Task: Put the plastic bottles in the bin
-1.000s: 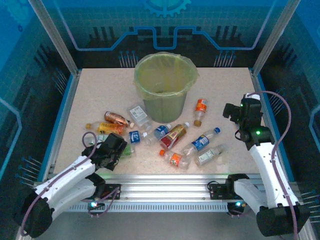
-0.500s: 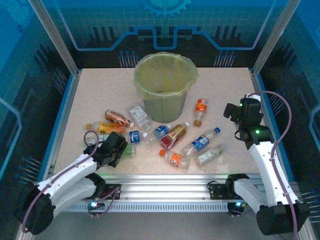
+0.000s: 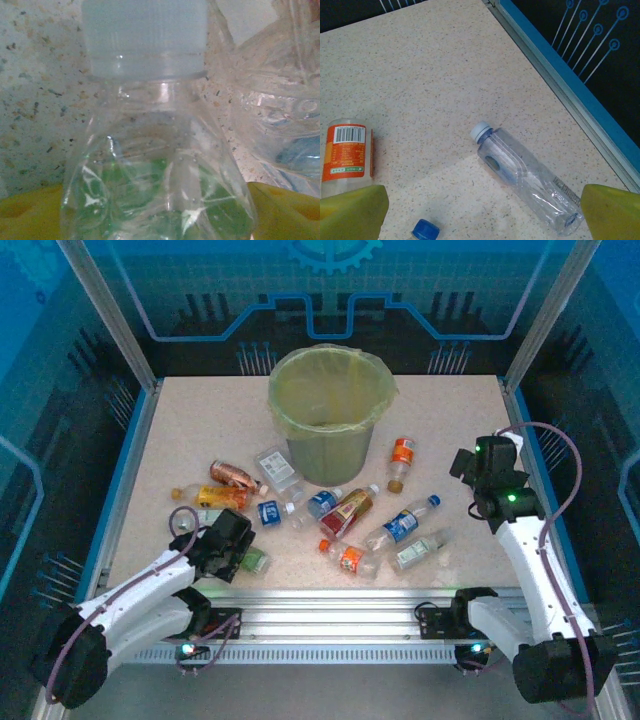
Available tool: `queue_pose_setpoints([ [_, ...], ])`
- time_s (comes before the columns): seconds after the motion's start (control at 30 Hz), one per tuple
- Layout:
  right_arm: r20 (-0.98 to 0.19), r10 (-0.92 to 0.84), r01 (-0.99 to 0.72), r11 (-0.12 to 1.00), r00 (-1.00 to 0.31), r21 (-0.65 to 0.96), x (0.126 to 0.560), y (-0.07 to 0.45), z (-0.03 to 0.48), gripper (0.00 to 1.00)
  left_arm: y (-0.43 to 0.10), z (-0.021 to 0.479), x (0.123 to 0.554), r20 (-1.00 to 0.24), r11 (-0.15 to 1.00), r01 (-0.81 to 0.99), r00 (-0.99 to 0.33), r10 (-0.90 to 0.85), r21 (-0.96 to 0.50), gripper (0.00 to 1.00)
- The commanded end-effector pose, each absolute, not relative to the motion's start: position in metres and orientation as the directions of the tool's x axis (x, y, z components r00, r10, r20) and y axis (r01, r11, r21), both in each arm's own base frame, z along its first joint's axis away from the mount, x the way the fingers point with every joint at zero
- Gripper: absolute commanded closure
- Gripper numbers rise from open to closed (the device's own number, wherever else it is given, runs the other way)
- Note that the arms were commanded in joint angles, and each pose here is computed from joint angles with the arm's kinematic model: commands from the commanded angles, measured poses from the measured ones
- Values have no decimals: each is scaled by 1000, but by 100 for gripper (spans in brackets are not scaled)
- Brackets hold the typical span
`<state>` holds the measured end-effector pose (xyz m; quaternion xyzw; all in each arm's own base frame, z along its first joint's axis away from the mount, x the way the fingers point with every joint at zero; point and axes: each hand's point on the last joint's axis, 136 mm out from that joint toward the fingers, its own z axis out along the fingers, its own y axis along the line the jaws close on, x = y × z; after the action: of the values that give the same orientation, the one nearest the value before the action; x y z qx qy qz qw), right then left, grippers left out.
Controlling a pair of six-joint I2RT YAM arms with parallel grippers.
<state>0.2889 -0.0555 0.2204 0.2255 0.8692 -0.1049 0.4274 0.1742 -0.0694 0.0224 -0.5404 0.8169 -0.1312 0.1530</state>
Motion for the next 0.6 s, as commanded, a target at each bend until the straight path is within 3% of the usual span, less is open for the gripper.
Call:
queue_pose_setpoints([
  [0.0,-802,323,520,854,-503,19,287,-61,232,0,-59,6,141,-88,412,-877,-403,-911,-248,23],
  [0.37,-802,320,511,859,-505,21,287,-60,235,0,-61,30,155,-114,410,-859,-395,-912,-306,52],
  [0.57,-804,315,502,865,-504,25,289,-59,241,0,-64,63,166,-136,432,-818,-413,-901,-379,57],
])
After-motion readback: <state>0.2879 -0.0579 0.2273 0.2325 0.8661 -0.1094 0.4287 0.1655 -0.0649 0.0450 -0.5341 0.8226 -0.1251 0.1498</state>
